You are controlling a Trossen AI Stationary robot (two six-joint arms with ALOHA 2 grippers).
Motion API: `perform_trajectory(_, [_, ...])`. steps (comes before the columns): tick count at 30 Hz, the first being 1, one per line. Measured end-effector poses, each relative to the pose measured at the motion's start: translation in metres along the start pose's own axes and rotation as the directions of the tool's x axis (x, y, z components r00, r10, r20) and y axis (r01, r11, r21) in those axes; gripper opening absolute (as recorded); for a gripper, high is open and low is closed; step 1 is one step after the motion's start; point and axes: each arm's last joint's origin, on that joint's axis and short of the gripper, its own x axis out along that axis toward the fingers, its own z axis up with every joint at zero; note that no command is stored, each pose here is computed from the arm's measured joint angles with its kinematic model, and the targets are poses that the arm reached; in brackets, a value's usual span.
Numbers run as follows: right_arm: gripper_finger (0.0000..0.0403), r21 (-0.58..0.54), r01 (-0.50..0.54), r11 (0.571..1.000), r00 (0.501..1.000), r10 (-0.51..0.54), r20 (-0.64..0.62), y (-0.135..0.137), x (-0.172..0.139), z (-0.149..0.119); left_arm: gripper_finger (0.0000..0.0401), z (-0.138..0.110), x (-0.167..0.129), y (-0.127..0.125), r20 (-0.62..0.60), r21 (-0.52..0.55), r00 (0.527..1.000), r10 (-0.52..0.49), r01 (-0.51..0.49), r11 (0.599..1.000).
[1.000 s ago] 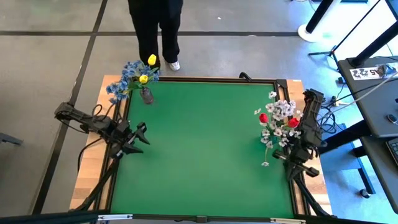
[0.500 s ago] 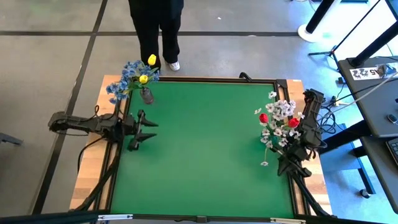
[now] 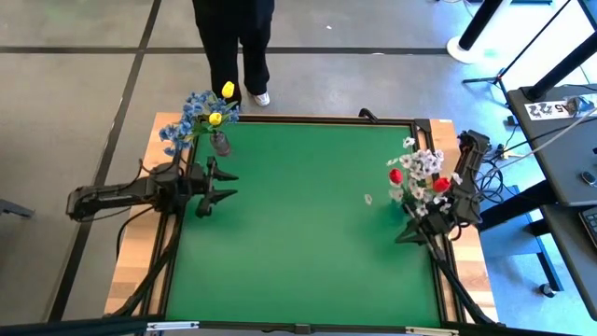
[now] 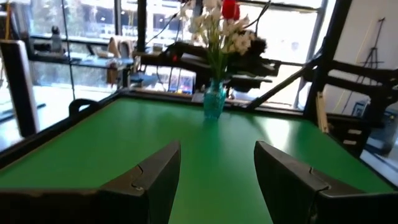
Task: Sort flowers into vase by color
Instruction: Return to Home Position
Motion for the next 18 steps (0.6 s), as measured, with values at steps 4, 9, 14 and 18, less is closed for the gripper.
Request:
perform_trajectory(4, [0.0019, 0.038, -0.020, 0.999, 1.000, 0.021, -0.017, 0.0015, 0.0009, -0.0018, 0.0200, -0.0040, -0.0001, 0.0009, -0.041, -0.005, 0.999, 0.009, -0.009, 1.000])
perform_trajectory(9, [0.0019, 0.050, -0.086, 0.995, 0.995, 0.089, -0.048, 0.0047, 0.0024, -0.0047, 0.0200, -0.0039, -0.0001, 0.0010, -0.041, -0.005, 0.999, 0.010, -0.010, 1.000])
perform_trajectory(14, [0.0019, 0.031, -0.136, 0.990, 0.987, 0.138, -0.080, 0.0074, 0.0039, -0.0076, 0.0200, -0.0037, 0.0000, 0.0010, -0.040, -0.004, 0.999, 0.010, -0.010, 1.000])
perform_trajectory(18, [0.0019, 0.030, -0.137, 0.990, 0.987, 0.139, -0.083, 0.0075, 0.0040, -0.0079, 0.0200, -0.0037, 0.0000, 0.0010, -0.039, -0.004, 0.999, 0.010, -0.010, 1.000])
